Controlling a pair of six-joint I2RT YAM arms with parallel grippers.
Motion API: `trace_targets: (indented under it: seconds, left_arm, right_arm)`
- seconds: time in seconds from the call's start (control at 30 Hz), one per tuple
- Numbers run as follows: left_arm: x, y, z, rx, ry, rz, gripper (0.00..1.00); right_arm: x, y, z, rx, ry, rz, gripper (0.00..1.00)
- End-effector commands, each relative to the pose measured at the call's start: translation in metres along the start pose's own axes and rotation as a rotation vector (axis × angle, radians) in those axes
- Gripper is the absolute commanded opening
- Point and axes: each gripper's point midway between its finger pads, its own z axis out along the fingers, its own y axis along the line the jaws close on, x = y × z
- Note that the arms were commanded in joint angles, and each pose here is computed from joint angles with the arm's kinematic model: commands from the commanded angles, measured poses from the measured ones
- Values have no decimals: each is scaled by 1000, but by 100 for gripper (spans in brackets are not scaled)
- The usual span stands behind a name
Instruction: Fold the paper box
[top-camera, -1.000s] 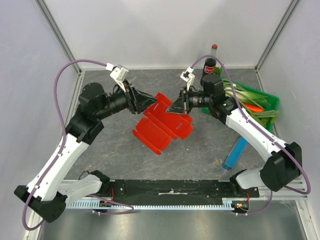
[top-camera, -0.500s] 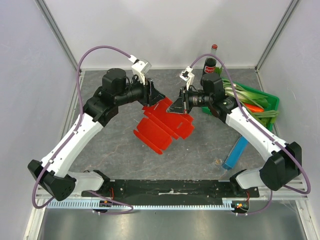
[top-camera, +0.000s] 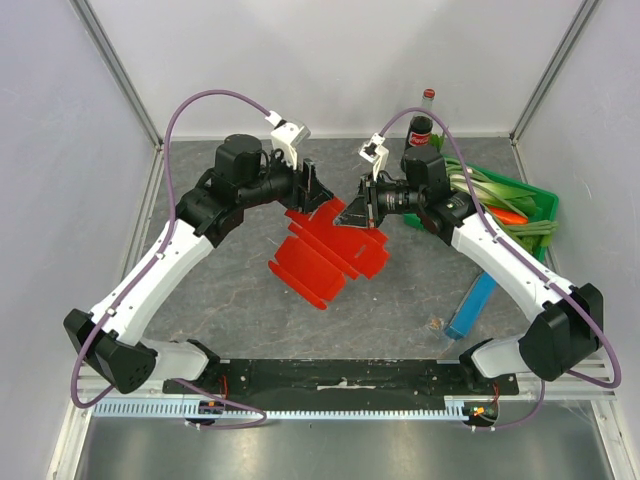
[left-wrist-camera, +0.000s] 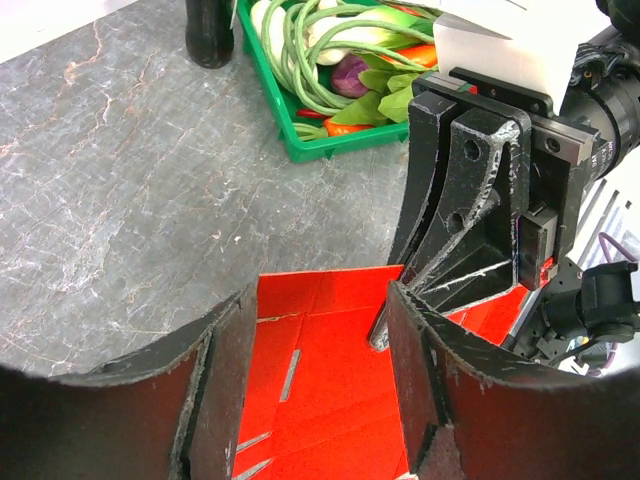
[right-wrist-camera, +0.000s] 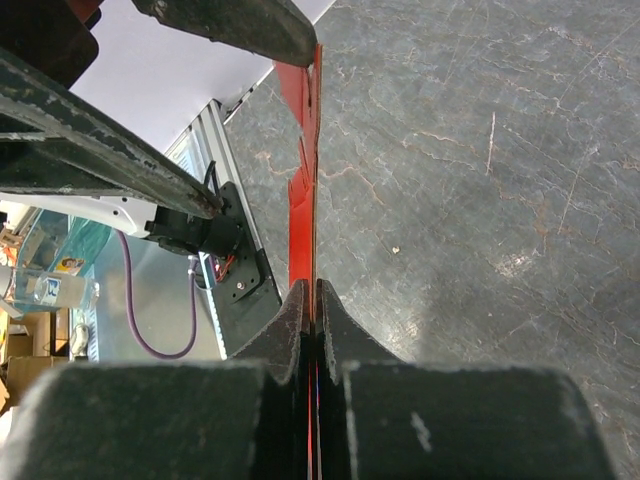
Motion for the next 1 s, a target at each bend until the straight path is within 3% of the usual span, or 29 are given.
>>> trace_targets:
  seconds: [0.0, 0.17, 0.33, 0.43, 0.67, 0.87, 0.97]
  left_arm:
    - [-23, 2, -8, -8, -77, 57, 62]
    - [-27, -4, -12, 87, -88, 38, 62]
    - [-19, -16, -11, 169, -52, 38, 45]
    - [-14, -10, -8, 148, -33, 42, 45]
    - [-16, 3, -7, 73, -40, 56, 57]
    - [-12, 7, -3, 64, -29, 49, 56]
    - [-11, 0, -4, 100, -24, 49, 42]
  right_arm:
    - [-20, 19, -4, -47, -35, -70, 0]
    - [-19, 21, -3, -54, -33, -74, 0]
    - [-20, 22, -3, -56, -34, -76, 0]
    - [-21, 25, -2, -63, -32, -80, 0]
    - [-22, 28, 0, -69, -32, -85, 0]
    - [-22, 29, 1, -71, -30, -82, 0]
    - [-24, 29, 1, -69, -33, -82, 0]
